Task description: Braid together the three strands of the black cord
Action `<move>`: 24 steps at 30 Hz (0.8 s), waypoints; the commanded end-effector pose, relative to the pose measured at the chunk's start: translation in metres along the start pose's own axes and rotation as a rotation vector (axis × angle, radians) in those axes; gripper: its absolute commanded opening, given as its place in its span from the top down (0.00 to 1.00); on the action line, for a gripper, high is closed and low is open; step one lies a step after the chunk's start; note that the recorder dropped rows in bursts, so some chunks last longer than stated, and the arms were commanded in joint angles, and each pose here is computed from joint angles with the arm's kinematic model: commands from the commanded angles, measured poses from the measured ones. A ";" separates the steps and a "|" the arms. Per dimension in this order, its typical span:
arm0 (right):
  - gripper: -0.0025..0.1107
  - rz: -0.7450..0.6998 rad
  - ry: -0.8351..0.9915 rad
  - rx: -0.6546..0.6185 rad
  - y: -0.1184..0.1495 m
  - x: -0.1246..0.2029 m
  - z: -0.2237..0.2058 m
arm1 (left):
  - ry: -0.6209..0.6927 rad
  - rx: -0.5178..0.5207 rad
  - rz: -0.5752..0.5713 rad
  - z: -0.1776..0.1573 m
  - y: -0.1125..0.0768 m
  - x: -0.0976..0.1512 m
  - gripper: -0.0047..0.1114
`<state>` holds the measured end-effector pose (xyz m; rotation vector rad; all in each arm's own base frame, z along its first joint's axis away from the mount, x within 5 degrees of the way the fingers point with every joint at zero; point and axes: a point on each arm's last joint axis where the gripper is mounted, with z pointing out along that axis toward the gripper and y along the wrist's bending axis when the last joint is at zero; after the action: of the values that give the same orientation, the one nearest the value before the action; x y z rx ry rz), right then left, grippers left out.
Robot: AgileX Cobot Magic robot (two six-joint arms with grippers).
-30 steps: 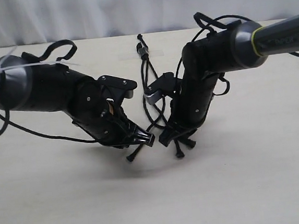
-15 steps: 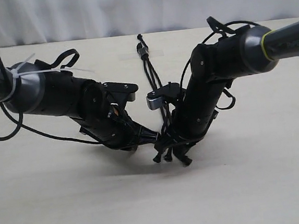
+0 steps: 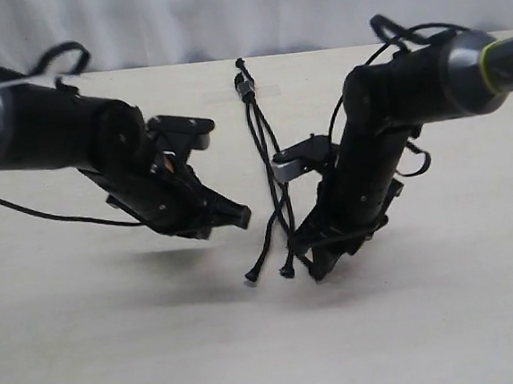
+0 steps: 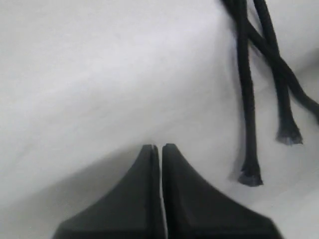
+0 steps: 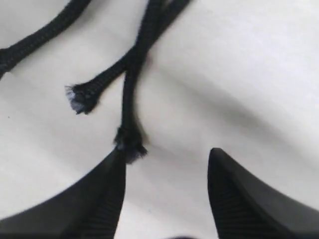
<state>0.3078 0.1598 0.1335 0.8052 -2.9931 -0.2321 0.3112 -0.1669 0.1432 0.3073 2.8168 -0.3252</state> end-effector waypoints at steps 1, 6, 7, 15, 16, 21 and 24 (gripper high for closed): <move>0.55 0.096 -0.087 0.014 -0.022 0.014 -0.052 | -0.042 -0.046 0.000 -0.052 0.027 -0.006 0.96; 0.83 0.203 -0.189 0.012 -0.025 0.047 -0.091 | -0.132 -0.089 0.043 -0.125 0.034 0.008 0.96; 0.91 0.202 -0.201 0.016 -0.023 0.056 -0.096 | -0.150 -0.087 0.043 -0.133 0.034 0.016 0.96; 0.94 0.267 -0.337 0.212 -0.024 0.138 -0.121 | -0.205 -0.198 0.039 -0.193 0.058 0.103 0.96; 0.94 0.280 -0.357 0.231 -0.026 0.149 -0.123 | -0.198 -0.211 0.020 -0.195 0.064 0.111 0.96; 0.94 0.309 -0.505 0.316 -0.028 0.193 -0.131 | -0.290 -0.143 -0.070 -0.213 0.076 0.139 0.96; 0.94 0.309 -0.624 0.324 -0.020 0.214 -0.130 | -0.348 -0.036 -0.099 -0.218 0.070 0.148 0.96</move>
<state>0.1569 0.0217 0.2574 0.3180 -3.6534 0.0381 0.1429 -0.0151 0.2846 0.1089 2.5522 -0.1710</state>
